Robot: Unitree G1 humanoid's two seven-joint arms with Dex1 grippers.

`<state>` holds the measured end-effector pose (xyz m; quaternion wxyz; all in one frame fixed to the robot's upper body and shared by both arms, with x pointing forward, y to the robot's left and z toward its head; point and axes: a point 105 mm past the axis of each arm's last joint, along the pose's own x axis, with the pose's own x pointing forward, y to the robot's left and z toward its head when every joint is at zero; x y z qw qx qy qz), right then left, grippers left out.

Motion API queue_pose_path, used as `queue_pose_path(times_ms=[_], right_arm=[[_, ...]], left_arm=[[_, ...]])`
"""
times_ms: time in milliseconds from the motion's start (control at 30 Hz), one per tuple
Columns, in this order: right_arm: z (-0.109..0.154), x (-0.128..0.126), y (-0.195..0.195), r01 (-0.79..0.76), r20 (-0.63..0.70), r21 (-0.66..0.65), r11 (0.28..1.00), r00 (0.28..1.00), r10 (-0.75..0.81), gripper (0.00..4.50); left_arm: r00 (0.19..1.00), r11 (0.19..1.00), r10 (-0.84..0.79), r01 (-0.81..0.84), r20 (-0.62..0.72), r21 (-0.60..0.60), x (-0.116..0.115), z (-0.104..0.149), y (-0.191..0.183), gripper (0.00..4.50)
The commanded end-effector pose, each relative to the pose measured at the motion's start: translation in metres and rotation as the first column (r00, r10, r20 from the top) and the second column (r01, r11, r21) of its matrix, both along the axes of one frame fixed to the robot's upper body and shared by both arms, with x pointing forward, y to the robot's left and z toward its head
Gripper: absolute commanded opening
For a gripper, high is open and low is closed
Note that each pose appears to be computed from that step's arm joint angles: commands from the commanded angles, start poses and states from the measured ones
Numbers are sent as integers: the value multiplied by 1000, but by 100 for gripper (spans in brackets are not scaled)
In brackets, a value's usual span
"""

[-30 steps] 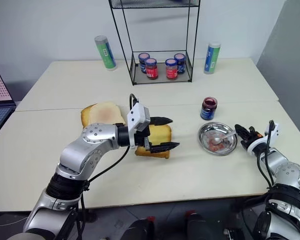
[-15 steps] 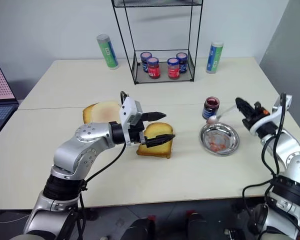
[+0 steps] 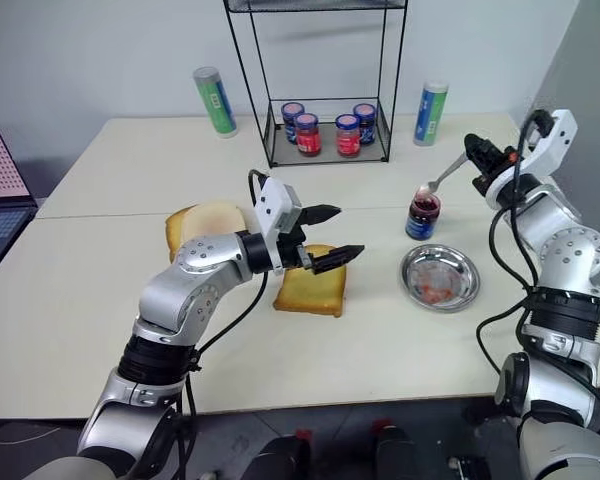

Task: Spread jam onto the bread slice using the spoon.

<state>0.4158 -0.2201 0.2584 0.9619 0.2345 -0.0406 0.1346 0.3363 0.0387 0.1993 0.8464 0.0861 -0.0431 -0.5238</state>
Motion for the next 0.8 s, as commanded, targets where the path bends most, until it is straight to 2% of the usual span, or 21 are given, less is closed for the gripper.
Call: queue_pose_path(times_ms=[33, 367, 567, 800], right_arm=[[23, 5, -6, 52, 108, -101, 994, 993, -41, 16], [26, 15, -4, 70, 141, -146, 987, 989, -50, 16], [22, 16, 7, 58, 166, -219, 974, 986, -21, 16], [16, 15, 21, 68, 220, -375, 924, 975, 17, 16]], left_arm=[[998, 1000, -10, 11, 55, -13, -4, 12, -5, 450], [999, 1000, -3, 4, 51, -19, -5, 13, -3, 450], [999, 1000, 0, 1, 52, -19, -5, 14, -3, 450], [999, 1000, 6, -6, 52, -15, -5, 14, -2, 450]])
